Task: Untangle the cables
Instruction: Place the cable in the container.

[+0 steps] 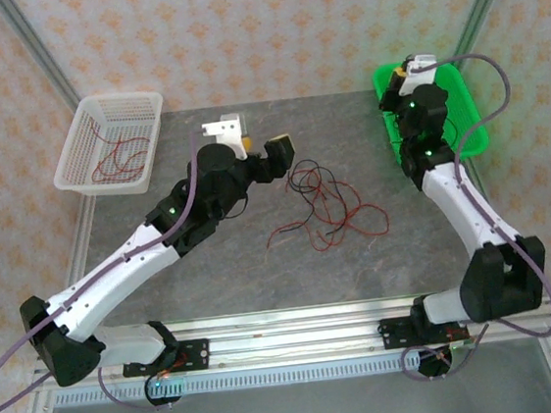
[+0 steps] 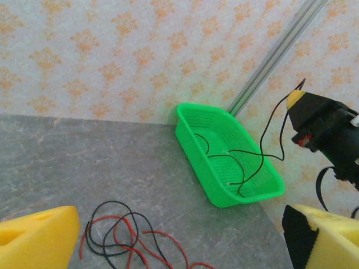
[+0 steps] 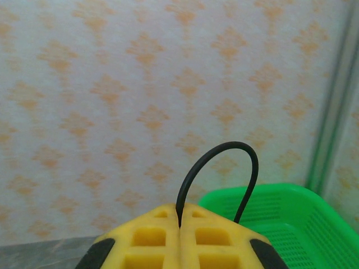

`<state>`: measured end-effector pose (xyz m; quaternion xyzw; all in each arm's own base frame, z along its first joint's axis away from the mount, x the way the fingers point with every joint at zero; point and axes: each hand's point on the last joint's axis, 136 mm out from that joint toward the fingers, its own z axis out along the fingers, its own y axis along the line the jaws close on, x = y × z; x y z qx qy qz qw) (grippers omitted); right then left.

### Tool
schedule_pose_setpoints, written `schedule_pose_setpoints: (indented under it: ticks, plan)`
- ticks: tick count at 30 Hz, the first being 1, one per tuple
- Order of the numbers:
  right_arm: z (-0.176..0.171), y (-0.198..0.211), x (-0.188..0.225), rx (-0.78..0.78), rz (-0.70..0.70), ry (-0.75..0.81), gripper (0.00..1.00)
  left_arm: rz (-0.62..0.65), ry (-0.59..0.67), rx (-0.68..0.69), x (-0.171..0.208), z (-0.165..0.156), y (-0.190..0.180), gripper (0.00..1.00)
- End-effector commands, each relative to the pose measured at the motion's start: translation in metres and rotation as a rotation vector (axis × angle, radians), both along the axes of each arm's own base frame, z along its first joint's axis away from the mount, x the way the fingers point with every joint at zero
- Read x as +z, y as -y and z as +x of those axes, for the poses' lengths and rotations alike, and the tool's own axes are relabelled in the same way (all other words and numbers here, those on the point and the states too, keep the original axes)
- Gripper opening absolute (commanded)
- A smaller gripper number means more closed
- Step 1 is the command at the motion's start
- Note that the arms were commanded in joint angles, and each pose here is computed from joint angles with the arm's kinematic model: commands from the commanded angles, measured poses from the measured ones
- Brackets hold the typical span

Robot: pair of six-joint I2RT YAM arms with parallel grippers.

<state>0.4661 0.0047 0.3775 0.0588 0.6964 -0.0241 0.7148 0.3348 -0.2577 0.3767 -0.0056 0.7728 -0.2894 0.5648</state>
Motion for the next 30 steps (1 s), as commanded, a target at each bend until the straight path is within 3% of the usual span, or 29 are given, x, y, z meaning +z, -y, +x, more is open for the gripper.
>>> schedule_pose_setpoints:
  ticks: [1, 12, 18, 24, 30]
  plan:
    - [0.012, 0.033, 0.020, -0.104, 0.042, 0.078, 0.00, -0.074, 0.030, 0.020, 0.012, -0.006, -0.009, 0.93]
    - [0.073, 0.100, -0.055, -0.219, 0.114, -0.066, 0.00, -0.115, 0.045, -0.002, 0.007, -0.024, -0.029, 0.91]
    - [0.120, 0.115, -0.150, -0.185, 0.264, -0.404, 0.00, -0.047, -0.001, 0.052, -0.002, -0.023, -0.043, 0.99]
    - [0.127, 0.099, -0.229, -0.135, 0.393, -0.699, 0.00, -0.005, -0.054, 0.067, -0.016, -0.018, -0.042, 0.99]
    - [0.117, 0.095, -0.258, -0.140, 0.412, -0.810, 0.18, 0.032, -0.121, 0.022, -0.035, -0.015, -0.026, 0.99]
